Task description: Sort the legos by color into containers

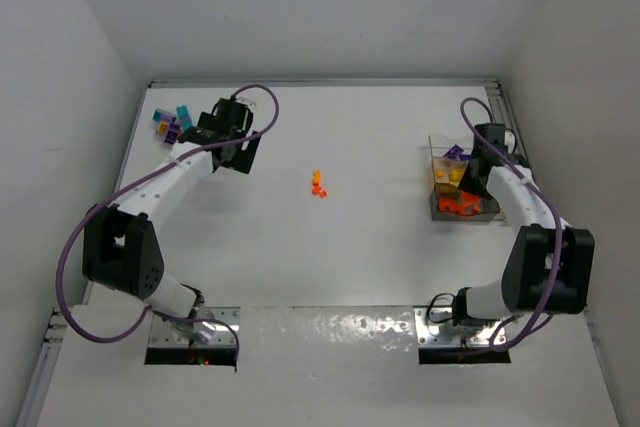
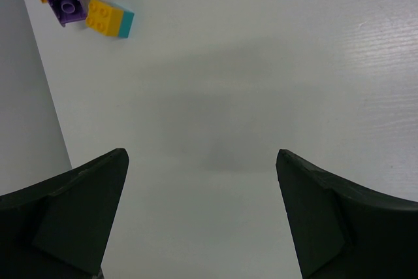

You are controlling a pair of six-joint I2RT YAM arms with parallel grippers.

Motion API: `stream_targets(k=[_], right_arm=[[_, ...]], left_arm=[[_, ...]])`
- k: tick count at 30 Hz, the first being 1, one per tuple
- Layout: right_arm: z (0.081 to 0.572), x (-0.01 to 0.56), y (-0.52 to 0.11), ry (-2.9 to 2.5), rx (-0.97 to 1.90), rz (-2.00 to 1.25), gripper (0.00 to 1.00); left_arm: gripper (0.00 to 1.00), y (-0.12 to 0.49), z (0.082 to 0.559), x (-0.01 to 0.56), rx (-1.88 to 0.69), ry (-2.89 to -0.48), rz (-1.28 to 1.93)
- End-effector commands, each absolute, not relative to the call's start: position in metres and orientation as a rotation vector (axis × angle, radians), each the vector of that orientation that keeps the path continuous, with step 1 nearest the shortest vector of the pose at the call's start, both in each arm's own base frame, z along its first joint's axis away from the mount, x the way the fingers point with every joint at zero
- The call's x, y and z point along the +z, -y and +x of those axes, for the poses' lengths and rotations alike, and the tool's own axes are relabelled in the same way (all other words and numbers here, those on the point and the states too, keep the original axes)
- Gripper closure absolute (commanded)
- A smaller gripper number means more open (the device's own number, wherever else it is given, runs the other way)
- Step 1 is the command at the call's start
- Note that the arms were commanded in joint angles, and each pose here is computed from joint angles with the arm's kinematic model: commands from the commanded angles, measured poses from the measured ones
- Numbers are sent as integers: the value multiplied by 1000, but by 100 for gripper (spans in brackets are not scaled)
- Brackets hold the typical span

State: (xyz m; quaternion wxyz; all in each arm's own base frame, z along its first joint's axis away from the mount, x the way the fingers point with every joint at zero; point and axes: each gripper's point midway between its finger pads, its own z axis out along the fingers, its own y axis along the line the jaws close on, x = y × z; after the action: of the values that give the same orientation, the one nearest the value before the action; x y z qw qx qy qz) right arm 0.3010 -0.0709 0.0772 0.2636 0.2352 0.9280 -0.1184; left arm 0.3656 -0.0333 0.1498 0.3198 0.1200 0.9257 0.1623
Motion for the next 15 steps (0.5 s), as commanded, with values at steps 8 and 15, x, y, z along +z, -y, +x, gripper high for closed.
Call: stream_targets(k=[8, 15], right_arm=[[318, 71, 67, -2424, -270, 682, 100], [316, 72, 73, -2446, -322, 694, 60]], left_arm=[[5, 34, 370, 162, 416, -2385, 304], [5, 34, 371, 163, 417, -2383, 303]])
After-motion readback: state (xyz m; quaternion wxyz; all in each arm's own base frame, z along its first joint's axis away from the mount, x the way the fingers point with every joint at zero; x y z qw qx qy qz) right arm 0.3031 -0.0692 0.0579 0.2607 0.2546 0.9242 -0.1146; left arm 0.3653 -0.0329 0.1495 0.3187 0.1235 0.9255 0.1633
